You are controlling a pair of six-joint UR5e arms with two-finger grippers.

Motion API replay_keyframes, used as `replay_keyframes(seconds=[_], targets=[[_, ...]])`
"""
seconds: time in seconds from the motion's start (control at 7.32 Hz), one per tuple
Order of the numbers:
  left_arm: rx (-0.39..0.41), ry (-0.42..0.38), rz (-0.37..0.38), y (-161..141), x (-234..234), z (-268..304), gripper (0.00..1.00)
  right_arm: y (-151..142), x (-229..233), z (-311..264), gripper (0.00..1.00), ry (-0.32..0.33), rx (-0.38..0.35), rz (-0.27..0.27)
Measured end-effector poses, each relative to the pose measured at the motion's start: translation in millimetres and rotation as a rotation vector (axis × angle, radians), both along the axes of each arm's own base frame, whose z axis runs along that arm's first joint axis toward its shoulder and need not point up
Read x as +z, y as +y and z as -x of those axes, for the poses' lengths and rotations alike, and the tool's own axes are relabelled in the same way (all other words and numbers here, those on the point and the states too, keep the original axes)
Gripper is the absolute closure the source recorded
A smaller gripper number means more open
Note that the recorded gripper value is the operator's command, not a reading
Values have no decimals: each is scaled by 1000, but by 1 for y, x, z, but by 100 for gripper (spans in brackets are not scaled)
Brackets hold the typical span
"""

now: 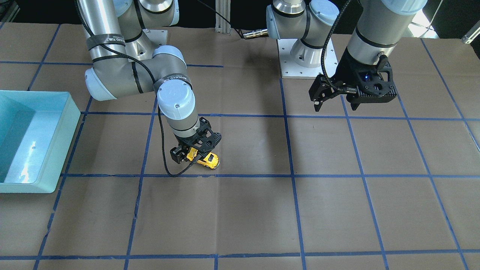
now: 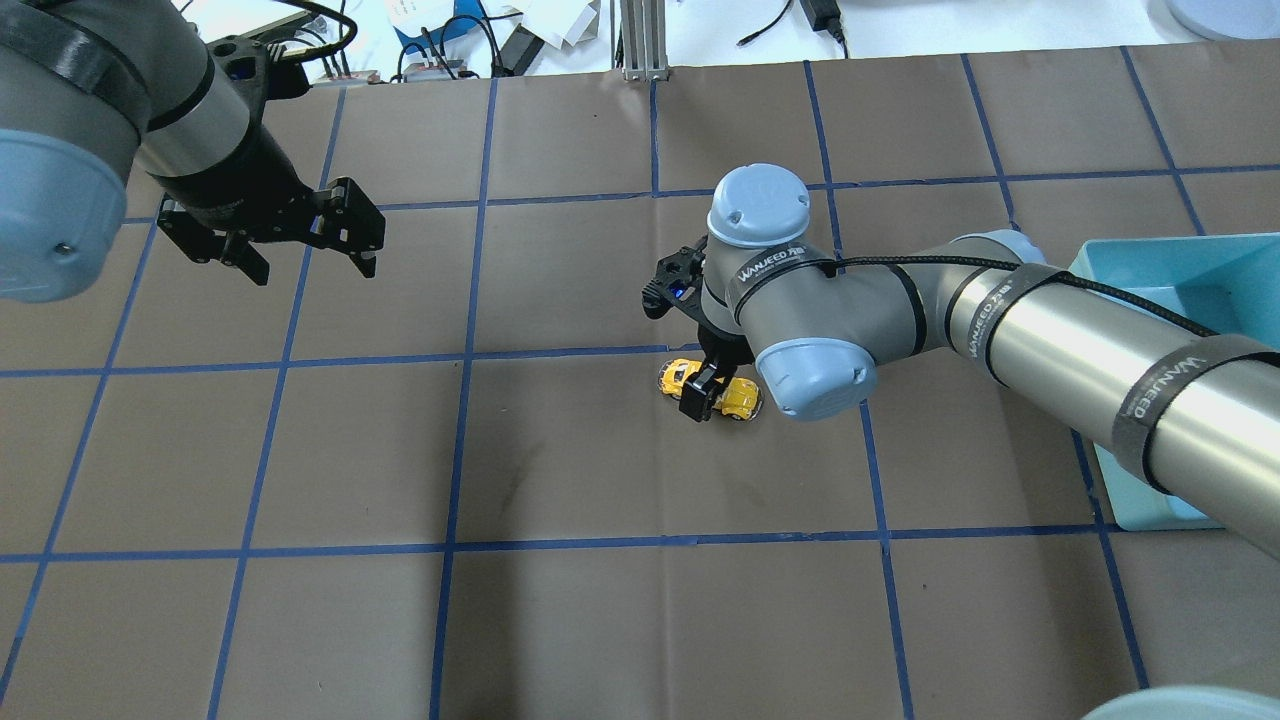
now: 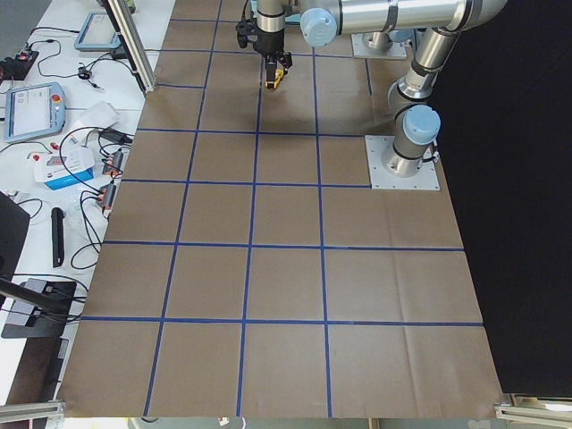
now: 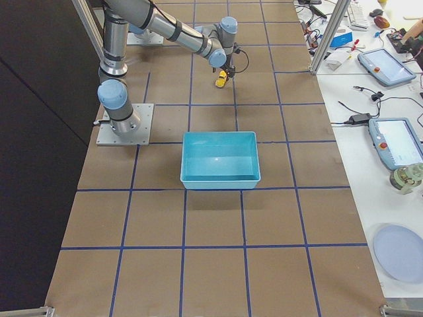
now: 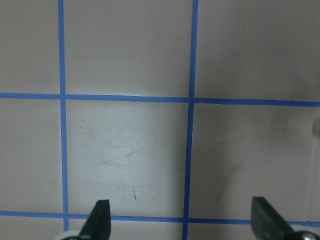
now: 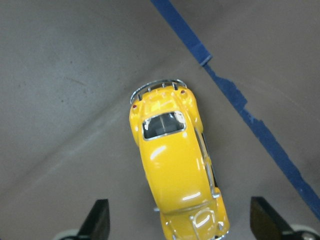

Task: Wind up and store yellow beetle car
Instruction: 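Lower the open right gripper around the yellow car, then close the right gripper on the car and lift it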

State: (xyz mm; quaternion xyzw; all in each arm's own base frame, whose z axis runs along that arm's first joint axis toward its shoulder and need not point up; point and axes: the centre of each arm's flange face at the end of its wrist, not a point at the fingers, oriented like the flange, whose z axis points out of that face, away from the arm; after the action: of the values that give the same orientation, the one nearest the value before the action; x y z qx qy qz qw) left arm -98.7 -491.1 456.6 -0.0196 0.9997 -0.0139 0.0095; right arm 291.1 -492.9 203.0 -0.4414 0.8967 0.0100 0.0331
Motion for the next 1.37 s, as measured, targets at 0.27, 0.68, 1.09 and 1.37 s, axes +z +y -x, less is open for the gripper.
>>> replay_keyframes(seconds=[0.27,0.68,1.09,1.37], targets=[[-4,0,1,0,-1,0,0,-1,2,-10,1,-21,16,59],[-4,1,1,0,-2,0,0,1,-5,-11,2,-19,23,56],[-4,2,-3,1,-4,0,0,5,-12,-9,8,-13,23,45],[-5,2,-5,1,-4,0,0,4,-14,-10,12,-15,23,44]])
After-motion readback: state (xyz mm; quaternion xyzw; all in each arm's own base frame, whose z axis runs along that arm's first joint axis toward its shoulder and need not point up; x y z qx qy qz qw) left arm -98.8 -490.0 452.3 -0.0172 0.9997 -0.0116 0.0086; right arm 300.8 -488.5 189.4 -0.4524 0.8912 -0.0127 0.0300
